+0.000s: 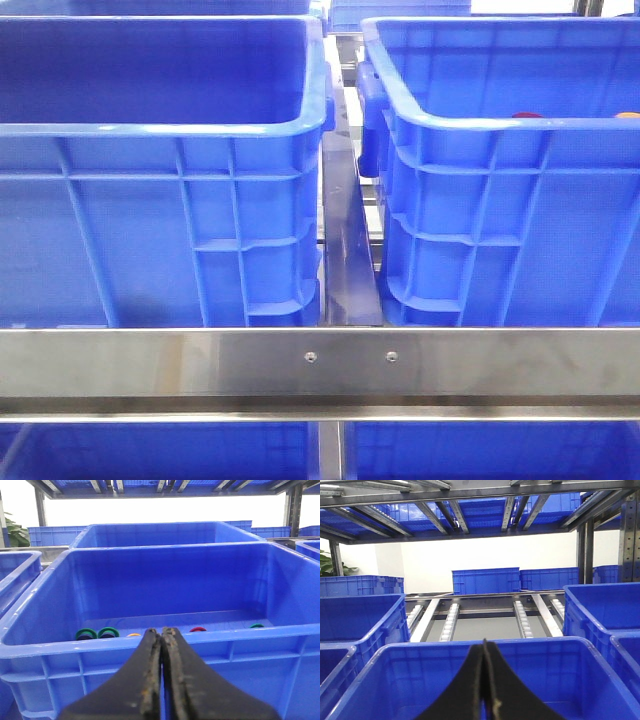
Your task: Pick red and yellow buttons and place in box
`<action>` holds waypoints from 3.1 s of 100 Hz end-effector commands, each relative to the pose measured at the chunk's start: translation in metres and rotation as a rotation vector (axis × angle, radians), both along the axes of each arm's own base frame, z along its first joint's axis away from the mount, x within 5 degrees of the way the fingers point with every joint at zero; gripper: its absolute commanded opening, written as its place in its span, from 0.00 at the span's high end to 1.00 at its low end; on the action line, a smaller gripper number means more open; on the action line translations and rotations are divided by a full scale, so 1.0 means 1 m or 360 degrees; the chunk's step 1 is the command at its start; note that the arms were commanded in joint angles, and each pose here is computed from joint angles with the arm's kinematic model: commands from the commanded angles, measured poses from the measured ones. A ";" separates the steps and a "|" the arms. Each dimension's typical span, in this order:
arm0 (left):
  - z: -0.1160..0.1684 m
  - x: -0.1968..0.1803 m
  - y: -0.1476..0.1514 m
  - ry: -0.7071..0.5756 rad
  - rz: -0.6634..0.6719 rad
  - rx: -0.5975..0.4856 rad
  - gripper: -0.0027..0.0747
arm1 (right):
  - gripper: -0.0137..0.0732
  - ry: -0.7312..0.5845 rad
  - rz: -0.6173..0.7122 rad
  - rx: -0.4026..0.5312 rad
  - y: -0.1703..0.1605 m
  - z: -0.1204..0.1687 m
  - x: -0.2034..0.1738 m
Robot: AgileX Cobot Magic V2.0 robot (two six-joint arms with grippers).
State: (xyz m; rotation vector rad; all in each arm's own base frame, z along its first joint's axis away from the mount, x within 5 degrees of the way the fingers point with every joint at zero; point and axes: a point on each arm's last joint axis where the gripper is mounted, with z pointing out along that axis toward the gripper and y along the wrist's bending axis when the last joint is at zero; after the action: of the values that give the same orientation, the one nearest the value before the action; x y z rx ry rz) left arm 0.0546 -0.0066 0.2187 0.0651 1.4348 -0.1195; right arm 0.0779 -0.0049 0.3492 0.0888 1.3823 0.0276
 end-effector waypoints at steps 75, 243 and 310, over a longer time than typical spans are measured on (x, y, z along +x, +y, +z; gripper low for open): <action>-0.008 -0.001 -0.001 -0.0100 -0.0017 -0.0027 0.99 | 0.92 -0.0036 0.0061 0.0095 0.002 0.008 -0.001; -0.008 -0.001 -0.001 -0.0100 -0.0017 -0.0027 0.99 | 0.92 -0.0151 0.0159 -0.0029 0.007 -0.119 -0.028; -0.008 -0.001 -0.001 -0.0100 -0.0017 -0.0027 0.99 | 0.92 -0.0130 0.0156 -0.0024 0.007 -0.123 -0.027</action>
State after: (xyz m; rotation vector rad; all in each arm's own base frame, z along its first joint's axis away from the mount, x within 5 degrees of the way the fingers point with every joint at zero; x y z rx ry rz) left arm 0.0546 -0.0067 0.2190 0.0654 1.4310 -0.1200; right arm 0.0559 0.0033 0.2102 0.0069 1.4371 0.1072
